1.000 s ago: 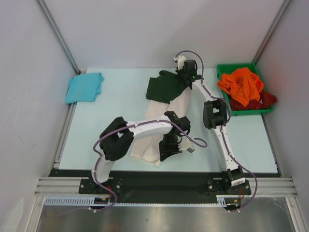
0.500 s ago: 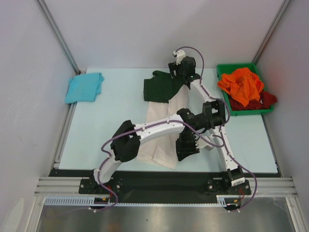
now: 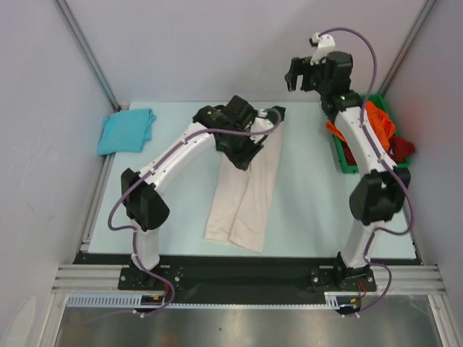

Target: Fold and stack the t-shirts

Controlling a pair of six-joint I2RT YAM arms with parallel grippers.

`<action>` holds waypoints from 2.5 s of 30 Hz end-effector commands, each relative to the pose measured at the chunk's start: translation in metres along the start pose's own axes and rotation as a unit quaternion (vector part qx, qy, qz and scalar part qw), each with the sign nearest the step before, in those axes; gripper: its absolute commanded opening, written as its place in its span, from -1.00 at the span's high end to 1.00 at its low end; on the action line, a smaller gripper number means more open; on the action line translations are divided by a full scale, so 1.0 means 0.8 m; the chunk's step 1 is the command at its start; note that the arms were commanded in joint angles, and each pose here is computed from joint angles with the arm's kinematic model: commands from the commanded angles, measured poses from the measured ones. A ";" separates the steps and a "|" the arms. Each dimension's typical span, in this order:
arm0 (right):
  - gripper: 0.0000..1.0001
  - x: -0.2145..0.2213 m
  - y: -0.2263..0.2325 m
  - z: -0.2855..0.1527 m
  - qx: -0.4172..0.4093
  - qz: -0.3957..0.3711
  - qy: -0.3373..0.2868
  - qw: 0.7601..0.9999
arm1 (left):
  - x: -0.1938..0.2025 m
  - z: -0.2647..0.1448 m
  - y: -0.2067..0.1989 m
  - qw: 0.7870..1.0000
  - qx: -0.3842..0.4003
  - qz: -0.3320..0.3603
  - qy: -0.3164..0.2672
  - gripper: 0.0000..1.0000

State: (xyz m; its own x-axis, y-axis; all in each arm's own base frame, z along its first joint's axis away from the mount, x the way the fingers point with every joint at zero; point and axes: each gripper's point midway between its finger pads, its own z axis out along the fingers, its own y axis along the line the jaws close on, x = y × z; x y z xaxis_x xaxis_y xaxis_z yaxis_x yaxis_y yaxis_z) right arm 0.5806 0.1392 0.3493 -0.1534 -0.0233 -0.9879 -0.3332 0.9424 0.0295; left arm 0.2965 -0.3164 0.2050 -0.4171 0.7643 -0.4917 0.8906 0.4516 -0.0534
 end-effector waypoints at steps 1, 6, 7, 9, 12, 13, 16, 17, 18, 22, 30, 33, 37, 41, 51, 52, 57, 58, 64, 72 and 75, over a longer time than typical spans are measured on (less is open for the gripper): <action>-0.83 0.113 0.035 -0.052 -0.046 0.088 0.130 0.987 | 0.023 -0.011 0.051 0.993 -0.051 -0.103 -0.004 -0.04; -0.75 0.233 0.085 -0.151 -0.095 0.211 0.260 0.937 | 0.068 -0.015 0.066 0.979 -0.017 -0.201 0.007 -0.08; -0.72 0.242 0.099 -0.168 -0.115 0.230 0.275 0.926 | 0.097 -0.003 0.058 0.973 0.006 -0.228 0.031 -0.07; -0.71 0.282 0.120 -0.211 -0.118 0.282 0.313 0.899 | 0.116 -0.010 0.046 0.964 0.022 -0.263 0.020 -0.06; -0.68 0.310 0.165 -0.265 -0.143 0.336 0.352 0.862 | 0.176 0.009 0.026 0.935 0.053 -0.349 0.040 -0.09; -0.67 0.353 0.194 -0.301 -0.156 0.349 0.400 0.833 | 0.208 0.009 0.015 0.923 0.059 -0.378 0.044 -0.14; -0.66 0.393 0.236 -0.359 -0.167 0.374 0.442 0.798 | 0.215 0.010 0.005 0.897 0.080 -0.434 -0.017 -0.16; -0.66 0.405 0.255 -0.379 -0.180 0.369 0.460 0.787 | 0.234 0.023 -0.009 0.888 0.093 -0.451 -0.003 -0.17; -0.66 0.404 0.264 -0.386 -0.193 0.367 0.454 0.789 | 0.237 0.029 -0.012 0.883 0.095 -0.459 -0.006 -0.18; -0.67 0.436 0.278 -0.416 -0.162 0.375 0.508 0.758 | 0.266 0.062 -0.026 0.862 0.104 -0.496 0.005 -0.18; -0.58 0.462 0.302 -0.397 -0.145 0.391 0.521 0.745 | 0.274 0.090 -0.014 0.856 0.102 -0.506 0.034 -0.15; -0.55 0.472 0.305 -0.398 -0.132 0.386 0.533 0.741 | 0.282 0.092 -0.016 0.853 0.097 -0.511 0.046 -0.07; -0.49 0.475 0.311 -0.403 -0.137 0.375 0.540 0.741 | 0.297 0.093 -0.025 0.849 0.094 -0.517 0.058 0.07; -0.32 0.480 0.322 -0.416 -0.145 0.362 0.558 0.733 | 0.302 0.094 -0.032 0.847 0.100 -0.519 0.061 0.20; -0.13 0.488 0.331 -0.400 -0.145 0.362 0.553 0.736 | 0.316 0.099 -0.043 0.842 0.108 -0.523 0.077 0.33; -0.12 0.489 0.330 -0.400 -0.142 0.362 0.554 0.736 | 0.319 0.099 -0.047 0.840 0.110 -0.525 0.081 0.35; 0.31 0.485 0.328 -0.398 -0.159 0.358 0.542 0.743 | 0.314 0.099 -0.056 0.838 0.134 -0.524 0.071 0.89; 0.42 0.484 0.327 -0.397 -0.162 0.356 0.539 0.746 | 0.311 0.098 -0.055 0.839 0.136 -0.523 0.067 0.99; 1.00 0.462 0.299 -0.392 -0.156 0.340 0.525 0.764 | 0.289 0.079 -0.028 0.852 0.112 -0.510 0.035 0.99; 1.00 0.397 0.281 -0.381 -0.202 0.303 0.471 0.804 | 0.242 0.042 0.005 0.873 0.103 -0.476 -0.026 0.99; 1.00 0.375 0.270 -0.364 -0.203 0.299 0.450 0.817 | 0.223 0.032 0.020 0.880 0.097 -0.464 -0.044 0.99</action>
State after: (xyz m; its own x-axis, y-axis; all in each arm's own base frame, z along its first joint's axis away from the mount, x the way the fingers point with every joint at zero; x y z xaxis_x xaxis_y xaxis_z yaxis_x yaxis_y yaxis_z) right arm 0.1777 0.2424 0.0828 -0.9793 0.0119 -0.2022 -0.1361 0.7006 0.7005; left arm 0.2233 -0.1832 0.0701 -0.9902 0.0490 -0.1311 0.1192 0.7860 -0.6066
